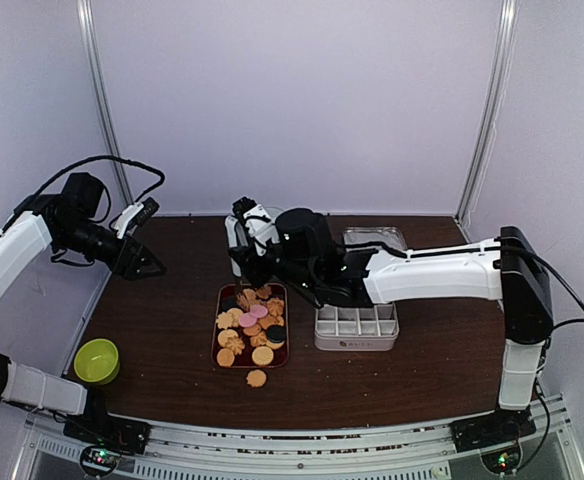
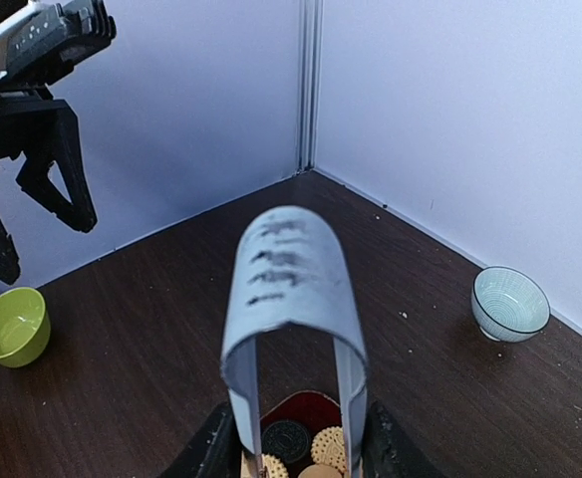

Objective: Pack the cookies
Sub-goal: Pick up the fake cookies from the plate.

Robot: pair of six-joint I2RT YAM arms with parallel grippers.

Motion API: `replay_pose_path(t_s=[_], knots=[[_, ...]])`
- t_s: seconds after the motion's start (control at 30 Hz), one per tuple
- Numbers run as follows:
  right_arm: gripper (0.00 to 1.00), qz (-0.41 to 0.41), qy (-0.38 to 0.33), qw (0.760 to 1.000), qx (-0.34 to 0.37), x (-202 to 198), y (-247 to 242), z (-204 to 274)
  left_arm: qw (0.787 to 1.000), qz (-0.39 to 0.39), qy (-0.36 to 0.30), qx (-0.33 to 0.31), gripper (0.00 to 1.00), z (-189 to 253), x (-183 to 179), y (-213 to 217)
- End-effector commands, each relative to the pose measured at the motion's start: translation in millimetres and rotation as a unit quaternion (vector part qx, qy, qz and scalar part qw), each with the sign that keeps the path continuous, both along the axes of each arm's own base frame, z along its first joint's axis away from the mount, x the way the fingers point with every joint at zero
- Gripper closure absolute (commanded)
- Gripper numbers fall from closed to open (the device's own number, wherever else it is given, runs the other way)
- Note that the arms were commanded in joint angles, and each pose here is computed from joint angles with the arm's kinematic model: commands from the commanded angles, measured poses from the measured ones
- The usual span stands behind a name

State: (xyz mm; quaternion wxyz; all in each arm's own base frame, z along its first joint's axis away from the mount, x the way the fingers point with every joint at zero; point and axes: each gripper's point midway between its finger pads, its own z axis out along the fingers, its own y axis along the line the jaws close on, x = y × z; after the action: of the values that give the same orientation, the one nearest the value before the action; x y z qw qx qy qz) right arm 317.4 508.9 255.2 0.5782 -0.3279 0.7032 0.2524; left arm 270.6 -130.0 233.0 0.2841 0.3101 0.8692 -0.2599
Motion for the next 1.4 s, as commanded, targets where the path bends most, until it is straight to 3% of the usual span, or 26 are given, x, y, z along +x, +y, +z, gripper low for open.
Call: replay_pose_path(t_s=[0.0,0.33,0.63,0.9,1.37], knots=[[0.59,-0.005,0.001,1.000,0.010,2.5,8.5,-0.9,1.000,-0.003,-0.010,-0.002,0.27,1.8,-0.3,0.8],[0.64,-0.002,0.018,1.000,-0.005,2.8,12.7,-22.9,1.000,-0.003,-0.009,-0.002,0.27,1.4,0.1,1.1],[0.84,-0.022,0.003,1.000,-0.004,5.0,1.2,-9.2,1.000,-0.005,-0.007,-0.005,0.27,1.1,0.5,-0.3],[0.93,-0.046,-0.032,0.998,-0.006,11.9,-12.5,19.2,1.000,-0.004,-0.002,-0.008,0.27,0.5,0.7,-0.9],[1.00,-0.052,-0.027,0.998,-0.013,21.4,-17.8,14.7,1.000,-0.002,0.005,-0.010,0.27,-1.4,2.7,-1.5]])
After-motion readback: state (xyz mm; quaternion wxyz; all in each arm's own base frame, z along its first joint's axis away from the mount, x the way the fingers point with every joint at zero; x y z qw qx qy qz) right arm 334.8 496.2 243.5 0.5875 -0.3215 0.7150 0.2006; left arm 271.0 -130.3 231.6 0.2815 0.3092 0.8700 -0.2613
